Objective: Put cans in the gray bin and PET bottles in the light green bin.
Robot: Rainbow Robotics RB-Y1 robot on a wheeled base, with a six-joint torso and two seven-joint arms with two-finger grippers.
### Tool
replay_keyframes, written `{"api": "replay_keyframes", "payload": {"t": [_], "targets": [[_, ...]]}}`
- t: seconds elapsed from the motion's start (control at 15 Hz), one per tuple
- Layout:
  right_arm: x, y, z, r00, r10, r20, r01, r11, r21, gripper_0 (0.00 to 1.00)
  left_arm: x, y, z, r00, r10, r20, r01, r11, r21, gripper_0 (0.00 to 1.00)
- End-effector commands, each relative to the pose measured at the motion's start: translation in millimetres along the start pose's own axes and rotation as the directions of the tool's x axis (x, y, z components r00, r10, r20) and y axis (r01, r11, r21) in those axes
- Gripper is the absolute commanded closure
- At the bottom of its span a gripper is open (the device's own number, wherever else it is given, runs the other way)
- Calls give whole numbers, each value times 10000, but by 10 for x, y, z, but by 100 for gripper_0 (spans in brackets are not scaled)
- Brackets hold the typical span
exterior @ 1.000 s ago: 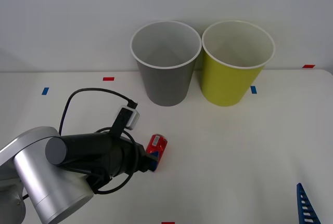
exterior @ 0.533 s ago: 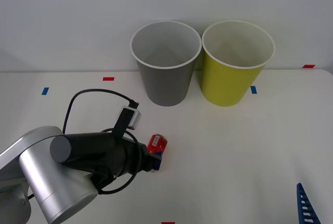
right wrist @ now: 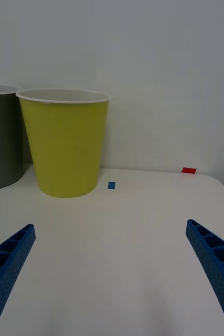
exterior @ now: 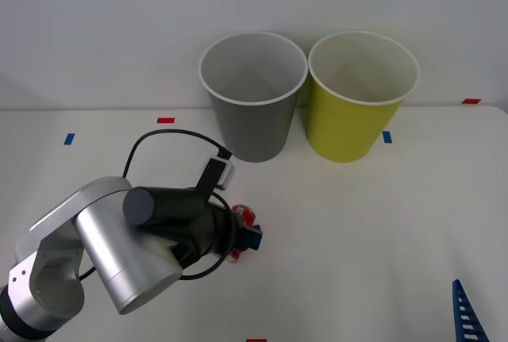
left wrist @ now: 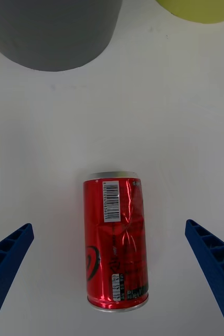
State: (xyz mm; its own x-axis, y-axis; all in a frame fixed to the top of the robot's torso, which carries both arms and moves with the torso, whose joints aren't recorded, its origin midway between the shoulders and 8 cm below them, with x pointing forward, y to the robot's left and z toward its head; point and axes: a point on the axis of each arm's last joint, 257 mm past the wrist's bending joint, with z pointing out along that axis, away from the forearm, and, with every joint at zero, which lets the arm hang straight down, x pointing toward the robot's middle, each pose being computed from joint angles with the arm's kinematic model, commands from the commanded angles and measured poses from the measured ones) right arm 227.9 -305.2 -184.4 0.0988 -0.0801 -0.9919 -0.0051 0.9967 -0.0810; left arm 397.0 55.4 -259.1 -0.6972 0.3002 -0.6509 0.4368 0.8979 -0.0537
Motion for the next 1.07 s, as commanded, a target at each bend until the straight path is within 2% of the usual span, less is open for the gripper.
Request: {"api": "replay_keyframes", "payload": {"t": [0.07, 0.33, 0.47, 0.67, 1.07], "targets": [[0, 0, 0, 10000, 0, 0, 0, 10000, 0, 0, -81, -48, 181, 9996, -156, -215, 154, 9999, -59, 0], [0, 0, 0, 10000, 0, 0, 0, 10000, 0, 0, -92, -59, 286, 9978, -519, -422, 513, 9986, -143, 0], [0, 0, 0, 10000, 0, 0, 0, 10000, 0, 0, -14, -6, 268, 9948, -614, -815, 581, 9974, -427, 0], [0, 0, 0, 10000, 0, 0, 0, 10000, 0, 0, 108, 13, 256, 9888, -758, -1286, 688, 9959, -581, 0], [0, 0, 0, 10000, 0, 0, 0, 10000, 0, 0, 126, -119, 320, 9845, -953, -1469, 896, 9950, -453, 0]]}}
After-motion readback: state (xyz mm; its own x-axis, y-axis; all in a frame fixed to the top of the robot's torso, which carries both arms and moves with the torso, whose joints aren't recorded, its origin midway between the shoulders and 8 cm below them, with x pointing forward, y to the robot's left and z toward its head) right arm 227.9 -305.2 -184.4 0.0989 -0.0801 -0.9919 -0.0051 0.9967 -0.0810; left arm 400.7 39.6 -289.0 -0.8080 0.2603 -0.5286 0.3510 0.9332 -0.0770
